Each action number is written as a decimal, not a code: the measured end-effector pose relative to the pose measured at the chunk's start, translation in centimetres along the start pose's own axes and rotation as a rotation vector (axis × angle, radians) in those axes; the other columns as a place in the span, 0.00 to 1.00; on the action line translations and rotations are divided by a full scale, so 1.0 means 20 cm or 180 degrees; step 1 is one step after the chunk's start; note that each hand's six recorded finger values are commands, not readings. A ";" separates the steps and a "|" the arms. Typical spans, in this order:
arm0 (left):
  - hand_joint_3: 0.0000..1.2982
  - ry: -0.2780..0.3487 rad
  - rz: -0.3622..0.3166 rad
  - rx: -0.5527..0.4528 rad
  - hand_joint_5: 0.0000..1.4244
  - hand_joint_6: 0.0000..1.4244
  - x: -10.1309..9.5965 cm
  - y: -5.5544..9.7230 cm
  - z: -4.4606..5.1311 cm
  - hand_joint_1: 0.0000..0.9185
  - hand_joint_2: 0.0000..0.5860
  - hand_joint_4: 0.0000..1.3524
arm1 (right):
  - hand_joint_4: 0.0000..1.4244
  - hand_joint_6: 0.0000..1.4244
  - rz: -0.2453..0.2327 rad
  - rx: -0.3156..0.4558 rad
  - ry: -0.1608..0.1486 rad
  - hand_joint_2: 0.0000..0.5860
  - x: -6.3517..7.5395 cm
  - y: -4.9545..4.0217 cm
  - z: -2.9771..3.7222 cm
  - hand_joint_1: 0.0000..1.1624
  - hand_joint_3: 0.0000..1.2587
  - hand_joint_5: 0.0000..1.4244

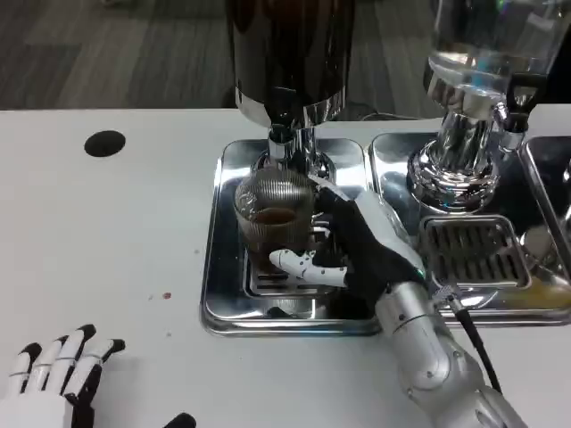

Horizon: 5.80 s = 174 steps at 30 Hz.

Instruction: Grasp the cup under the faucet to collect the drink, then remove the cup.

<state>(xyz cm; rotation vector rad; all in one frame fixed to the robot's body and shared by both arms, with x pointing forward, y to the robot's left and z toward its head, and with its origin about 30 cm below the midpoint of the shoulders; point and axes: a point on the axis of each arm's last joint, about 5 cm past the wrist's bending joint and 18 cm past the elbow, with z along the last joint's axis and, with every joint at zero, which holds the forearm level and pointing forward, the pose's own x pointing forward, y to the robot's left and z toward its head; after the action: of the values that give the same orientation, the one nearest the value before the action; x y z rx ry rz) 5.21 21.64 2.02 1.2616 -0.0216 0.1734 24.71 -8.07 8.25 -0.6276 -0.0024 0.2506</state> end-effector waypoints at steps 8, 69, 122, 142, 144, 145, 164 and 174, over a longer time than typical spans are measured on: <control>0.26 0.0067 -0.0008 -0.0054 0.11 0.07 -0.01 0.00 -0.011 0.00 0.15 0.00 | 0.41 0.30 -0.0243 0.0056 -0.0044 0.30 0.00 0.026 -0.002 0.72 0.39 0.31; 0.23 -0.0184 0.0019 -0.0187 0.11 0.07 0.10 -0.05 0.037 0.00 0.16 0.00 | 0.54 0.40 -0.0360 -0.0223 0.0021 0.35 -0.17 -0.120 -0.040 0.74 0.54 0.43; 0.22 -0.0338 -0.0097 -0.0238 0.11 0.06 0.12 -0.09 0.093 0.00 0.15 0.00 | 0.54 0.40 -0.0322 -0.0102 0.0176 0.37 -0.40 -0.244 -0.053 0.73 0.55 0.43; 0.21 -0.0419 -0.0102 -0.0253 0.11 0.06 0.16 -0.10 0.117 0.00 0.15 0.00 | 0.54 0.40 -0.0363 -0.0049 0.0285 0.37 -0.56 -0.253 -0.110 0.73 0.55 0.43; 0.21 -0.0435 -0.0104 -0.0260 0.11 0.06 0.16 -0.10 0.121 0.00 0.15 0.00 | 0.54 0.40 -0.0353 -0.0042 0.0316 0.37 -0.57 -0.248 -0.119 0.73 0.55 0.43; 0.21 -0.0437 -0.0105 -0.0261 0.11 0.06 0.16 -0.10 0.122 0.00 0.15 0.00 | 0.54 0.40 -0.0353 -0.0041 0.0323 0.37 -0.58 -0.247 -0.121 0.73 0.55 0.43; 0.20 -0.0482 -0.0117 -0.0263 0.11 0.06 0.17 -0.11 0.137 0.00 0.14 0.00 | 0.53 0.40 -0.0361 -0.0144 0.0306 0.38 -0.70 -0.240 -0.133 0.73 0.55 0.43; 0.19 -0.0518 -0.0133 -0.0274 0.11 0.07 0.18 -0.12 0.159 0.00 0.14 0.00 | 0.53 0.40 -0.0405 -0.0143 0.0310 0.38 -0.73 -0.232 -0.151 0.73 0.55 0.43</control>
<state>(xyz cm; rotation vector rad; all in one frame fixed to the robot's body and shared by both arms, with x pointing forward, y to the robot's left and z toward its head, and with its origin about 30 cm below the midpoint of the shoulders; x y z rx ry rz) 9.36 18.37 1.18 1.1867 -0.1415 0.0328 11.82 -16.85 9.58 -0.6811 0.0456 0.0971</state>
